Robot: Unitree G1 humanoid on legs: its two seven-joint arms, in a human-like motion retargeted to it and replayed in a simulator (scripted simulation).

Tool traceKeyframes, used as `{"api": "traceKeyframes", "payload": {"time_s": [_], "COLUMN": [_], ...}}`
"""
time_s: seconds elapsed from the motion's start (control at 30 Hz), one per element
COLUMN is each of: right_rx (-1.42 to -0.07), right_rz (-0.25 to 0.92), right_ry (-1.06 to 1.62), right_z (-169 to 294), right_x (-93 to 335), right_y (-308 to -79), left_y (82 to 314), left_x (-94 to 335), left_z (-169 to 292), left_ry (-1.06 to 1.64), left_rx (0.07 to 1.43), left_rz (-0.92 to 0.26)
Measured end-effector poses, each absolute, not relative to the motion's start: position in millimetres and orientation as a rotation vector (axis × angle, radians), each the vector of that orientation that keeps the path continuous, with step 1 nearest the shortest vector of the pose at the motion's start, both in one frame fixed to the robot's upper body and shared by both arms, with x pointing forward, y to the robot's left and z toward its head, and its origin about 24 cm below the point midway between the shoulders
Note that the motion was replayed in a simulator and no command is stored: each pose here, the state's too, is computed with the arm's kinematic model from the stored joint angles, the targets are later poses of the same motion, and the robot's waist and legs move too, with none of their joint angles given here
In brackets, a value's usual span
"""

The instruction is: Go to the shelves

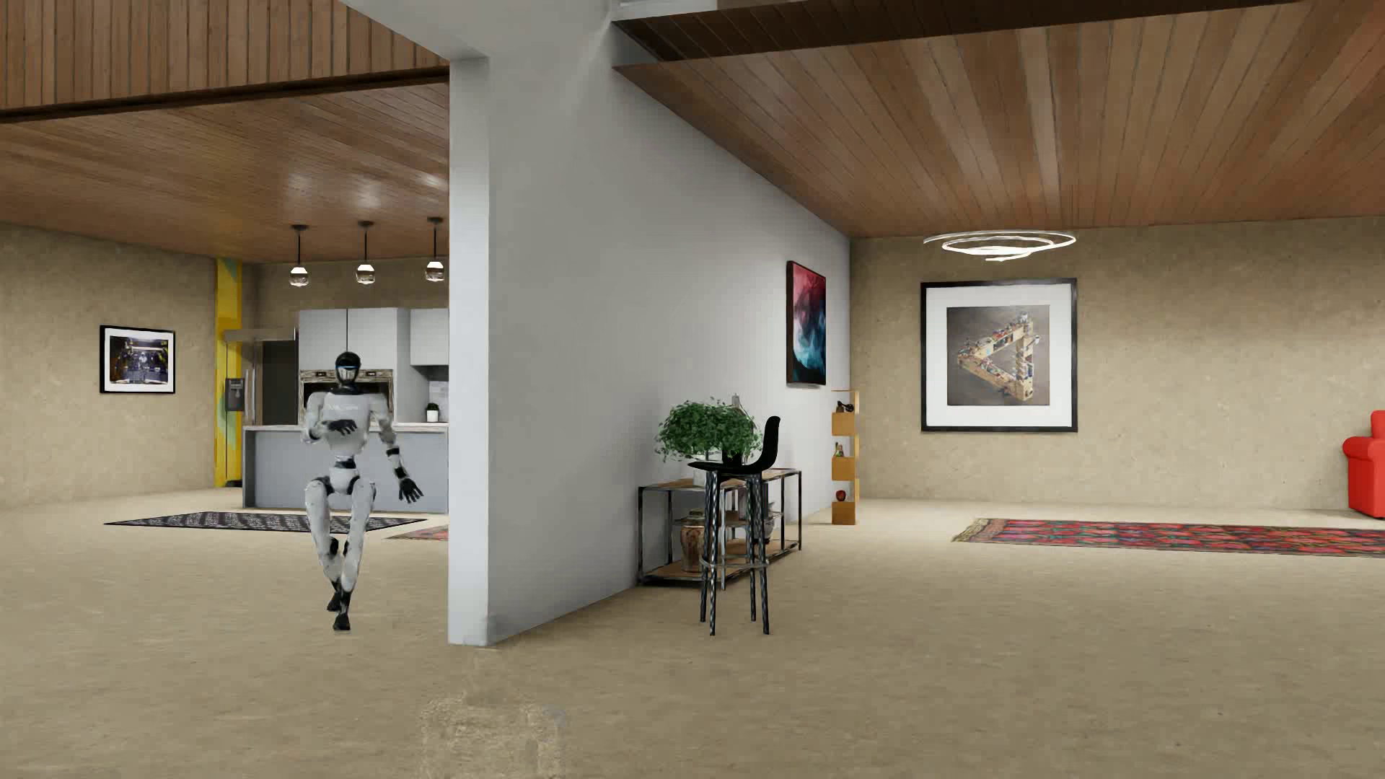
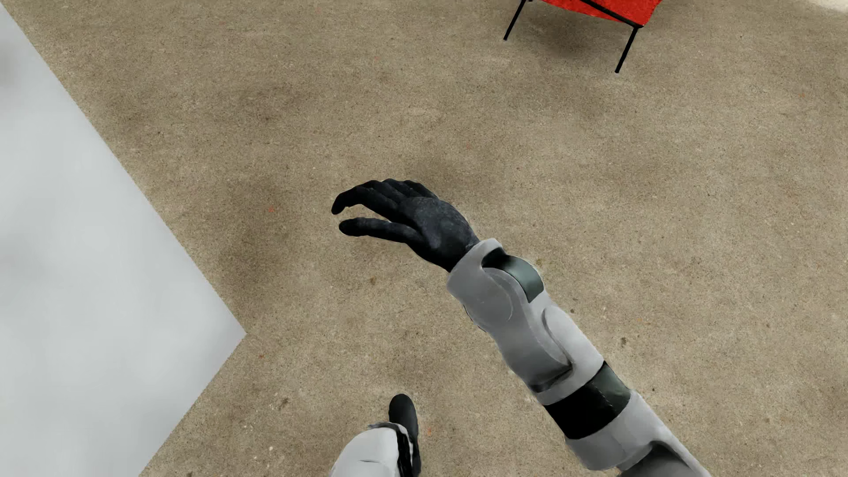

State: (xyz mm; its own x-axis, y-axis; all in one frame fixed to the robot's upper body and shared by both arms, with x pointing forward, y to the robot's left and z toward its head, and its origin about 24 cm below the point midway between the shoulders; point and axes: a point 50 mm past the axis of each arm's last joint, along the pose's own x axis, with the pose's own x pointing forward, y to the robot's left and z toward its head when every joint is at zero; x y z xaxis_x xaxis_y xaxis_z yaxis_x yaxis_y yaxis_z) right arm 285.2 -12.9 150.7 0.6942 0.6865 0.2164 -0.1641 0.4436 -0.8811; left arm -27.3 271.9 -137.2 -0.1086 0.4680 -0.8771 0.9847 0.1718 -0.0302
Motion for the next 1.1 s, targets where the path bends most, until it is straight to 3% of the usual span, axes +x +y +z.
{"api": "traceKeyframes", "payload": {"time_s": [0.03,0.07,0.1,0.17,0.2,0.23,0.27,0.33,0.4,0.47,0.53,0.6,0.67,0.73,0.8,0.9,0.97,1.07,1.1], "right_rx": [-0.947,-0.937,-0.976,-1.261,-1.344,-1.302,-1.161,-0.937,-1.002,-0.927,-0.800,-0.798,-0.815,-0.762,-0.683,-0.798,-0.891,-1.005,-1.038], "right_rz": [0.534,0.495,0.453,0.448,0.451,0.447,0.366,0.229,0.357,0.333,0.333,0.453,0.430,0.271,0.171,0.207,0.209,0.204,0.189], "right_ry": [-0.554,-0.436,-0.282,0.093,0.323,0.602,0.924,1.448,1.595,1.650,1.739,1.793,1.790,1.713,1.606,1.345,1.126,0.771,0.666], "right_z": [139,116,85,6,-35,-76,-112,-152,-156,-149,-140,-137,-138,-141,-149,-154,-143,-99,-80], "right_x": [284,282,279,261,243,215,175,75,2,-56,-103,-116,-108,-91,-58,35,109,214,242], "right_y": [-25,-40,-58,-96,-118,-142,-172,-221,-238,-239,-233,-233,-235,-227,-211,-202,-198,-182,-176], "left_y": [267,261,251,230,219,208,194,160,125,102,98,116,136,155,178,204,220,239,242], "left_x": [-17,-2,13,42,66,93,123,185,242,276,287,280,259,226,182,111,67,-1,-17], "left_z": [-140,-143,-145,-149,-147,-143,-137,-114,-73,-30,-2,-1,-25,-70,-116,-150,-153,-146,-143], "left_ry": [1.612,1.541,1.501,1.462,1.374,1.254,1.112,0.762,0.416,0.177,0.055,0.084,0.239,0.525,0.879,1.173,1.276,1.500,1.554], "left_rx": [1.559,1.593,1.491,1.119,1.071,1.133,1.257,1.511,1.626,1.570,1.457,1.358,1.280,1.264,1.377,1.564,1.409,0.969,0.898], "left_rz": [-1.012,-0.979,-0.823,-0.509,-0.433,-0.423,-0.456,-0.586,-0.594,-0.487,-0.388,-0.308,-0.279,-0.331,-0.442,-0.710,-0.615,-0.256,-0.180]}}
